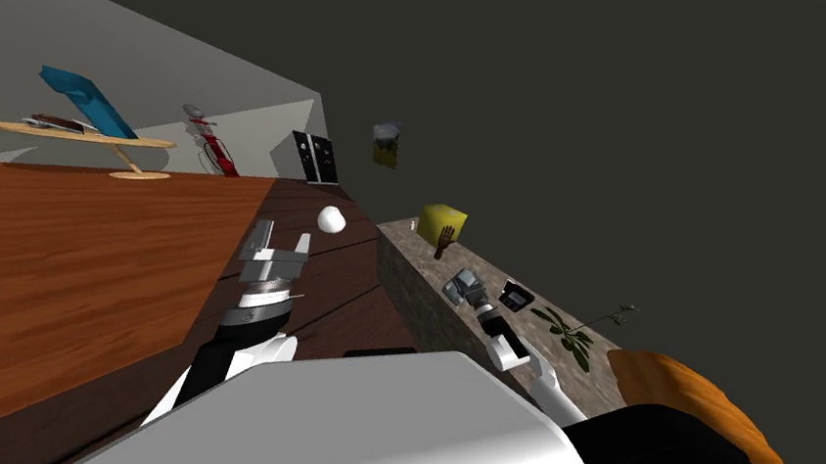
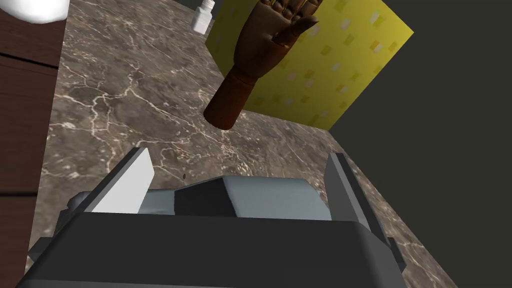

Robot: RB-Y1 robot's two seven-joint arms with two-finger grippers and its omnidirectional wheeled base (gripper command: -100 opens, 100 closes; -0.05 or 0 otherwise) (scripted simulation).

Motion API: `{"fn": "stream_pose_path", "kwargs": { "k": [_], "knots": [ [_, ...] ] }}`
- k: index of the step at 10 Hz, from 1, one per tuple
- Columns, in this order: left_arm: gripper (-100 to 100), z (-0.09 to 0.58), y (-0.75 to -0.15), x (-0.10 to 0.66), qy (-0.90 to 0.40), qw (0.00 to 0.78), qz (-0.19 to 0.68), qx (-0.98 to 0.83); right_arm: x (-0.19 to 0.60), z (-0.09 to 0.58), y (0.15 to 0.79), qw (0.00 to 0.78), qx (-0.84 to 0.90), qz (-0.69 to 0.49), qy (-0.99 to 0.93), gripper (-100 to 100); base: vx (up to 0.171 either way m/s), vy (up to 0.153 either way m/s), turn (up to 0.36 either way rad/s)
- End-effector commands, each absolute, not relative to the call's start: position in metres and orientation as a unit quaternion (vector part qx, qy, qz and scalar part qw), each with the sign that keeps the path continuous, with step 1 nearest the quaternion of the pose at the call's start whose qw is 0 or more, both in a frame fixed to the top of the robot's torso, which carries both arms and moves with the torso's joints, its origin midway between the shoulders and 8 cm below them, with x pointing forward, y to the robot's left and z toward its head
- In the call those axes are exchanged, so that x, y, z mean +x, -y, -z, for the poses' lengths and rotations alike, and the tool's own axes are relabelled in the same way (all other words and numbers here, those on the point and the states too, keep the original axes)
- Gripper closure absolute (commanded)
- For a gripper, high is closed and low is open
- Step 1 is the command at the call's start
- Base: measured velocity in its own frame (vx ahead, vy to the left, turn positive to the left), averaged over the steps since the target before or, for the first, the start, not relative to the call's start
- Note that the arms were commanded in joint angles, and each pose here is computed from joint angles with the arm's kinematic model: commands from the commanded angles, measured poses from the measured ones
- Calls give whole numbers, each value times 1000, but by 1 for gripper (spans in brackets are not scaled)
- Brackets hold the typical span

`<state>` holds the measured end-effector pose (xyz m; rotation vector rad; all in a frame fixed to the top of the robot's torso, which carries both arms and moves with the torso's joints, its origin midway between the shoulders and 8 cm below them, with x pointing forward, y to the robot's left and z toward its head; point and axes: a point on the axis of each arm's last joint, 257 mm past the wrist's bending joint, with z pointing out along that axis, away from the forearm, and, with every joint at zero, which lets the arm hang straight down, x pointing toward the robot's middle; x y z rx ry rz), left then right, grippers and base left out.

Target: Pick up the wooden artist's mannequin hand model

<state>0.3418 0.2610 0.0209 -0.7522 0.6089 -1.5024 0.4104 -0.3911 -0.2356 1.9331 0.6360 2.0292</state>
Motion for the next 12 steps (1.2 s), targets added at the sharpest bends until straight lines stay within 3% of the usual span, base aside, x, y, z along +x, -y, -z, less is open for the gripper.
{"fn": "stream_pose_path", "kwargs": {
  "k": [1,12],
  "knots": [
    [0,-21,-261,342,-266,627,655,-328,411,237,397,117,675,-700,-203,-100,-56,-81,171],
    [0,-21,-261,342,-266,627,655,-328,407,245,461,46,722,-682,-106,-100,-48,-71,188]
  ]
}}
